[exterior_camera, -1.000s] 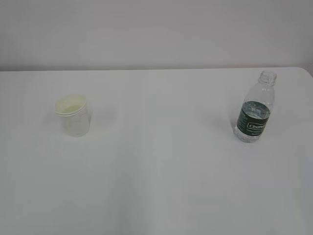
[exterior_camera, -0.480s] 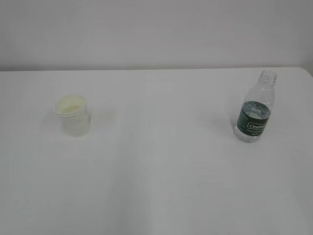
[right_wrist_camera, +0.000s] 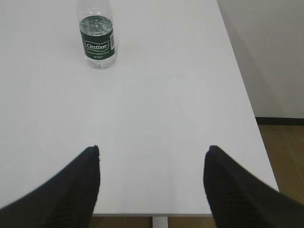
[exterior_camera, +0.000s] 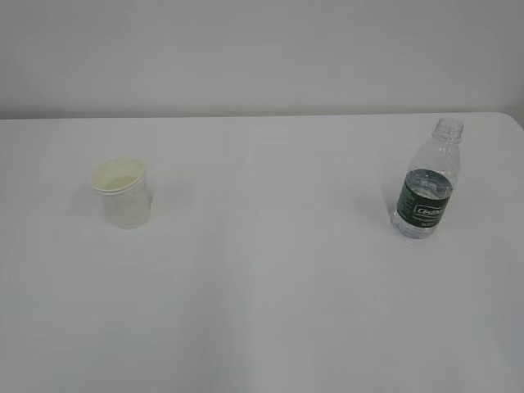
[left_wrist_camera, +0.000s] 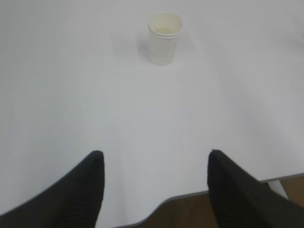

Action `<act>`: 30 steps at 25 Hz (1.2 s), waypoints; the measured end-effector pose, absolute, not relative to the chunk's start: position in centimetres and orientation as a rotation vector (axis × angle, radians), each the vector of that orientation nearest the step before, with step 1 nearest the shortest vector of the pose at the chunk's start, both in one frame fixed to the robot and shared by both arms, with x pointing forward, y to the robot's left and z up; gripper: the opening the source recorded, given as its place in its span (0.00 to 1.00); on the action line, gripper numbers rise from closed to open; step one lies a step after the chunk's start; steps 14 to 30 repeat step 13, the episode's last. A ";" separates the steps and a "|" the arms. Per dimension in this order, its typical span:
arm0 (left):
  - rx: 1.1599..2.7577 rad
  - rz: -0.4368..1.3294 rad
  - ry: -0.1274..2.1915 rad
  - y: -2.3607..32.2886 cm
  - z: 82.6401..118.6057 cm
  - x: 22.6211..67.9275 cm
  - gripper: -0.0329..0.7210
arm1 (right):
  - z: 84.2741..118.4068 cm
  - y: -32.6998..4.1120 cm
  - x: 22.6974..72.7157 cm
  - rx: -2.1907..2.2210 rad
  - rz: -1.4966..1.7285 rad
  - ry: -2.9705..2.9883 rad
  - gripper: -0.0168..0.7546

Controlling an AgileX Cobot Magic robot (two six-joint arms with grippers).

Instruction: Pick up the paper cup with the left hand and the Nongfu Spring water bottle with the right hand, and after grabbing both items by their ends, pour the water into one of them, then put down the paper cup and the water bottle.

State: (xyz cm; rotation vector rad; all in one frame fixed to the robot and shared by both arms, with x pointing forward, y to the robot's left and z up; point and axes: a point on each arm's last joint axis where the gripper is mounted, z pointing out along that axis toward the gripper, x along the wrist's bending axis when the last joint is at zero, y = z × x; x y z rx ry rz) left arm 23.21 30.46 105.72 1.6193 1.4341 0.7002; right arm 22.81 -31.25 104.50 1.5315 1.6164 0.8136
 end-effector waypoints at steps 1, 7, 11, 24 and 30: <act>1.619 0.700 1.434 30.5 105.7 23.2 0.69 | 104.5 -31.3 22.8 1.532 0.814 1.616 0.70; 1.619 0.700 1.434 30.5 105.7 23.2 0.69 | 104.5 -31.3 22.8 1.531 0.815 1.616 0.70; 1.619 0.700 1.434 30.5 105.7 23.2 0.69 | 104.5 -31.3 22.8 1.531 0.815 1.616 0.70; 1.619 0.701 1.434 30.5 105.7 23.2 0.69 | 104.5 -31.3 22.8 1.531 0.815 1.616 0.70; 1.619 0.701 1.434 30.5 105.7 23.2 0.69 | 104.5 -31.3 22.8 1.531 0.815 1.616 0.70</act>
